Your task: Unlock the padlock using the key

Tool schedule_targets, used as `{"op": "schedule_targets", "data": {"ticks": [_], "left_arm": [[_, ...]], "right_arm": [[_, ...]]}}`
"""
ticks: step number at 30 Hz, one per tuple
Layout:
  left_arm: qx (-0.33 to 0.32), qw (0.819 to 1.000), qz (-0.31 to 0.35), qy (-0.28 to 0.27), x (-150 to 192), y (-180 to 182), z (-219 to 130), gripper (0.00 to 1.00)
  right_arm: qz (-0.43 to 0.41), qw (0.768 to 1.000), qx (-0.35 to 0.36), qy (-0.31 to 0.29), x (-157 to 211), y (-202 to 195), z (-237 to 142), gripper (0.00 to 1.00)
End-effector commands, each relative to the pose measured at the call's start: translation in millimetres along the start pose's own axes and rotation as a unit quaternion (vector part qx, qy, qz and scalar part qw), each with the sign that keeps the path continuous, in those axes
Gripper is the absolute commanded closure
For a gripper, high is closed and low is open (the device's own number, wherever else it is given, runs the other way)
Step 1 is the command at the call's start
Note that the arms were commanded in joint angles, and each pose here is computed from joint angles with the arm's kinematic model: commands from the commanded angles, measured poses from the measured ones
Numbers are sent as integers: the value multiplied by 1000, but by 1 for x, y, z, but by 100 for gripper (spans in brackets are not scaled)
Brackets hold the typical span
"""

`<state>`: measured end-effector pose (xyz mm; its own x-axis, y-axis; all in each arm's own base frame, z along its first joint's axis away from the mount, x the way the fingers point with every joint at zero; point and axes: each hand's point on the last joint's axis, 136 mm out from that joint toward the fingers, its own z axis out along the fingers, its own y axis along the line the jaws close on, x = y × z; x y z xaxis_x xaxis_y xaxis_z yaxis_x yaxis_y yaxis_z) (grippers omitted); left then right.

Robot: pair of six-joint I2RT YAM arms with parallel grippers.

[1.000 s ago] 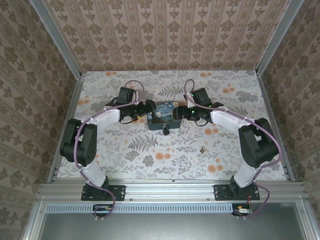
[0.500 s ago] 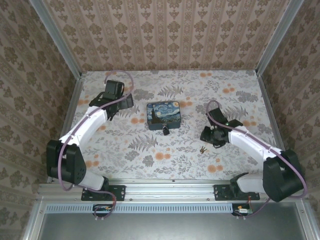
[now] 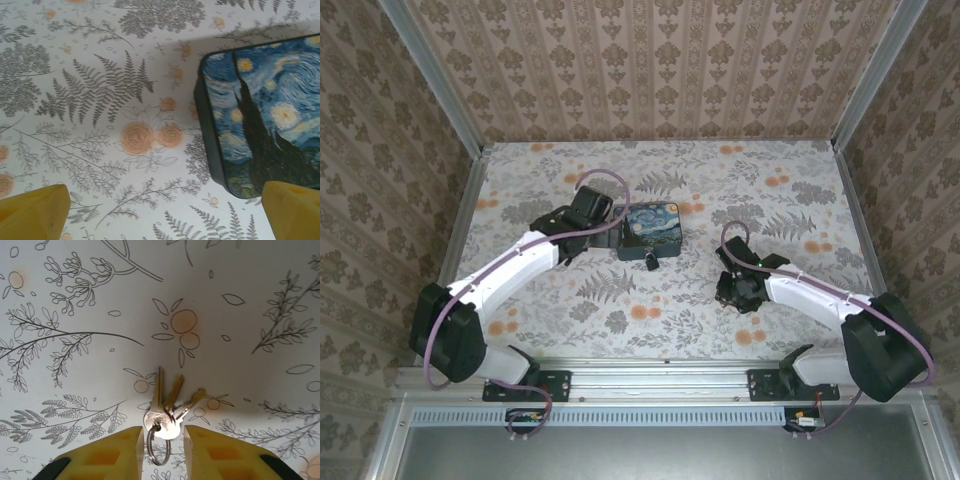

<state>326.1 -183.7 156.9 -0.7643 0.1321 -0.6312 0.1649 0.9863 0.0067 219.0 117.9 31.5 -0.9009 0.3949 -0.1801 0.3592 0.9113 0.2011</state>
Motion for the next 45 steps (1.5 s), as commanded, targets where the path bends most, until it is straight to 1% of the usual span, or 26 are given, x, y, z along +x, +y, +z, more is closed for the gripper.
{"op": "schedule_targets", "data": {"ticks": [1, 5, 11, 12, 15, 16, 17, 21, 24, 27, 29, 31, 33, 38, 40, 42, 43, 45], "left_arm": [[4, 1000, 7, 16, 9, -13, 6, 0], [8, 1000, 19, 21, 11, -23, 8, 0], [6, 1000, 27, 10, 5, -23, 4, 0], [7, 1000, 29, 7, 4, -23, 3, 0], [13, 999, 37, 8, 6, -26, 0, 0], [14, 999, 40, 9, 7, -27, -1, 0], [13, 999, 43, 9, 9, -27, -1, 0], [15, 999, 46, 9, 12, -27, -3, 1], [16, 999, 51, 8, 10, -27, -6, 1], [28, 997, 66, 11, 9, -35, -11, 2], [40, 996, 77, 19, 14, -43, -14, 3], [43, 996, 80, 28, 19, -46, -17, 3], [42, 996, 78, 34, 22, -47, -18, 3], [52, 995, 71, 37, 25, -50, -24, 3], [72, 994, 68, 44, 27, -57, -27, 3], [117, 990, 55, 57, 31, -71, -32, 3], [155, 985, 45, 62, 34, -84, -35, 4], [241, 968, 20, 71, 39, -112, -44, 8]], "right_arm": [[11, 1000, 5, -6, -2, 0, 4, 73], [8, 1000, 18, 5, 3, -4, 10, 73], [-5, 999, 31, 16, 10, -7, 18, 74], [-7, 999, 43, 27, 13, -11, 24, 74], [-8, 998, 54, 37, 17, -15, 29, 79], [-8, 998, 56, 39, 18, -16, 30, 82], [-8, 998, 49, 35, 16, -12, 32, 84], [-9, 999, 46, 27, 15, -13, 33, 87], [-23, 999, 36, 14, 11, -10, 30, 92], [-56, 998, 20, 3, 6, -3, 25, 98], [-79, 997, -7, -19, -3, 7, 11, 98], [-92, 995, -14, -32, -7, 11, 2, 96], [-106, 993, -25, -40, -10, 15, -4, 95], [-129, 989, -49, -52, -15, 27, -19, 97], [-137, 987, -57, -56, -18, 31, -26, 98], [-147, 985, -72, -61, -20, 38, -34, 98], [-152, 983, -83, -65, -21, 43, -40, 98], [-161, 979, -106, -68, -23, 53, -49, 97]]}}
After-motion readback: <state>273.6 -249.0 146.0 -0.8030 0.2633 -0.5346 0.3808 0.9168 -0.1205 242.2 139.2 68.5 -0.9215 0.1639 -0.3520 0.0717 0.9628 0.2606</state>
